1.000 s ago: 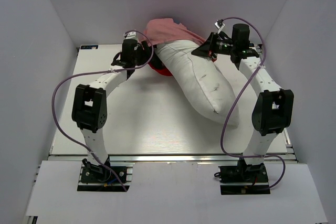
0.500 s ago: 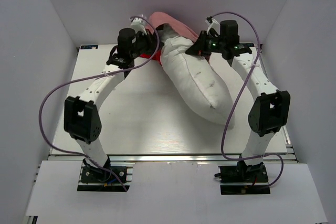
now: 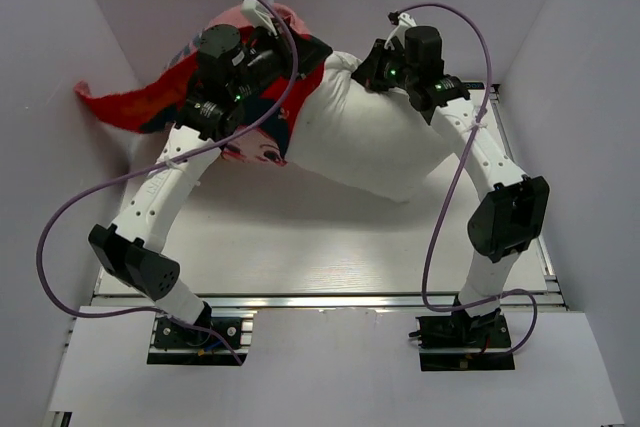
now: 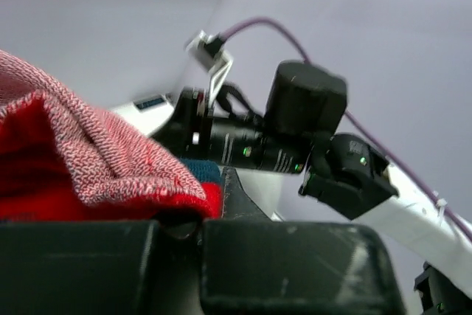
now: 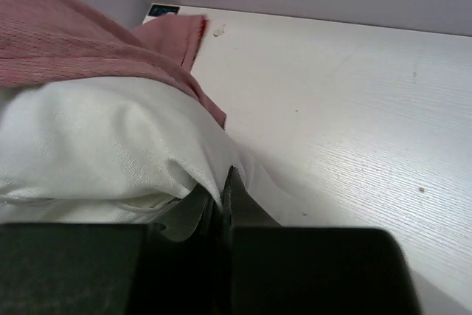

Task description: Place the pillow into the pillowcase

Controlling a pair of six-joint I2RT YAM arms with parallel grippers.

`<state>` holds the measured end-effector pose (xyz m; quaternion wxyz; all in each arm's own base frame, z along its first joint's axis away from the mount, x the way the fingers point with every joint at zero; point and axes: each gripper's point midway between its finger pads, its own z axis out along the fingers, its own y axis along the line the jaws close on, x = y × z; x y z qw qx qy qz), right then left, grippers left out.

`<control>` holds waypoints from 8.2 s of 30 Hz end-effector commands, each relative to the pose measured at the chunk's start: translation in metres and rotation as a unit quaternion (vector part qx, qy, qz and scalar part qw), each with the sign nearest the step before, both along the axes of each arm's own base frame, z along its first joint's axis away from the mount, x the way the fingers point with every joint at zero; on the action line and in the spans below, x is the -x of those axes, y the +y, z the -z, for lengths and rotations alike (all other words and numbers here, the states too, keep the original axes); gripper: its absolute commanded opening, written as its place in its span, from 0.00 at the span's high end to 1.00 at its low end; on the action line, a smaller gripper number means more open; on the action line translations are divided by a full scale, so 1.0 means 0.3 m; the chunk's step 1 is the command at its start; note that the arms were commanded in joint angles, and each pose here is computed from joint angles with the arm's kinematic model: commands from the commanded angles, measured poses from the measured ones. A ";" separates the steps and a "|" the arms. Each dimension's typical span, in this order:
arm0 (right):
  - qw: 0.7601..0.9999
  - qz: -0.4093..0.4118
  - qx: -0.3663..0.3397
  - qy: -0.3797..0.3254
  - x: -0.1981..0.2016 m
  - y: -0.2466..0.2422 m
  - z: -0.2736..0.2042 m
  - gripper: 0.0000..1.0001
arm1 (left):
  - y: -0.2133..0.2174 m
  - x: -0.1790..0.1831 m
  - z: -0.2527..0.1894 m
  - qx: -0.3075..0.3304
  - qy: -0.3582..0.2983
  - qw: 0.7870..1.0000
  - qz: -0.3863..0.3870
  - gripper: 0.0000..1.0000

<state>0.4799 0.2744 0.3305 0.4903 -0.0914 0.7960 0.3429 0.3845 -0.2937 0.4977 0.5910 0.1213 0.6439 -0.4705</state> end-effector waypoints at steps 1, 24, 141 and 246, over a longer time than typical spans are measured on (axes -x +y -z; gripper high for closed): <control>0.982 -0.025 -0.102 -0.155 0.114 0.014 -0.418 1.00 | -0.025 0.031 0.070 -0.009 0.031 0.999 0.020 1.00; 0.984 0.070 -0.112 -0.122 -0.032 -0.111 -0.281 1.00 | -0.269 0.181 0.043 0.060 0.115 0.978 0.162 1.00; 0.989 -0.145 -0.036 0.000 0.135 -0.300 -0.038 1.00 | 0.035 0.196 0.169 0.009 0.087 0.984 0.153 0.69; 0.993 0.064 0.093 -0.045 -0.161 -0.291 0.183 1.00 | 1.356 0.079 0.932 -0.359 0.449 0.601 -0.555 0.97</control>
